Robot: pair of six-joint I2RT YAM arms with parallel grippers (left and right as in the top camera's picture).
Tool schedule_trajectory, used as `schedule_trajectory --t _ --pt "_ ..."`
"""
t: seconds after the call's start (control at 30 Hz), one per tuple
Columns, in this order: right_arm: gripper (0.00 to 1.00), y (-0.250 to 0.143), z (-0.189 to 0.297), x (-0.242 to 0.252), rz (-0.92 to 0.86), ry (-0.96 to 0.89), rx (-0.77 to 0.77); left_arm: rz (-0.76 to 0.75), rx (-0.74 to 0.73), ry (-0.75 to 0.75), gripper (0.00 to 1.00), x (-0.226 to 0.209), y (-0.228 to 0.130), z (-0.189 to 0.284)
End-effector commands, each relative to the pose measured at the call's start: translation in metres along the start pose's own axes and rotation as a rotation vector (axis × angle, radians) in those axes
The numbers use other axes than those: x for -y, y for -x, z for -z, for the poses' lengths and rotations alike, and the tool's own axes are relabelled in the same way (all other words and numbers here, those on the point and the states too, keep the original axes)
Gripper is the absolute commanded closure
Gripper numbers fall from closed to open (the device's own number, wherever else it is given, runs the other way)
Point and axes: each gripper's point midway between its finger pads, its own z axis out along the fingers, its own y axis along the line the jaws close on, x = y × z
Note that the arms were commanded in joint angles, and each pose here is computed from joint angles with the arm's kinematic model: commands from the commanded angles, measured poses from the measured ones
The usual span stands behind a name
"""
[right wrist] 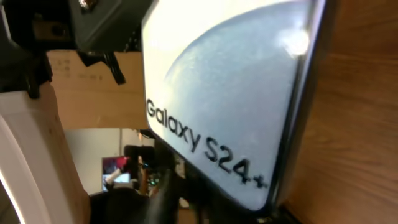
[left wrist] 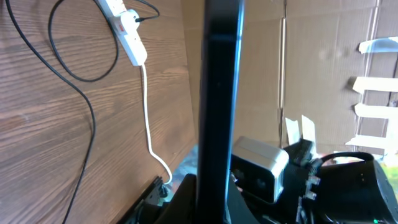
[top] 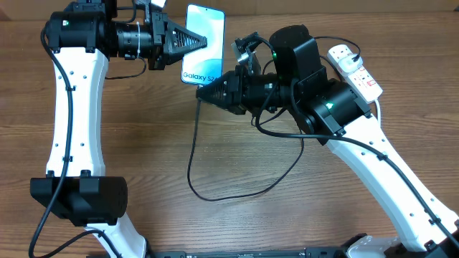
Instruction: Plug charger to phone and switch on socket
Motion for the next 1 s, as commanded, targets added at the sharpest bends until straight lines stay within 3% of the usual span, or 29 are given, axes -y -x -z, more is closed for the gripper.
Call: schedule_trajectory --t 0.0,0.07,0.37,0.5,0.7,0.97 --pt "0.55 0.008 -0.002 0.011 0.007 -0.047 0.033 -0.026 -0.007 -0.02 0.96 0.009 -0.004 0.001" --pt "0.33 0.005 -0.002 0.016 0.014 -0.063 0.021 -0.032 0.015 0.026 0.96 0.001 0.001 0.001" --pt "0.06 -0.01 0.005 0.051 0.041 -0.207 -0.026 0.005 0.102 0.25 0.96 -0.05 0.024 0.006" --pt "0.04 0.008 0.04 0.109 -0.053 -0.443 0.066 -0.004 0.013 0.281 0.96 -0.1 0.032 -0.012" --pt "0.02 0.028 0.098 0.163 -0.157 -0.655 0.174 0.022 -0.173 0.356 0.96 -0.169 0.013 -0.045" --pt "0.02 0.039 0.13 0.183 -0.139 -0.711 0.199 0.04 -0.305 0.354 0.96 -0.24 0.005 -0.089"
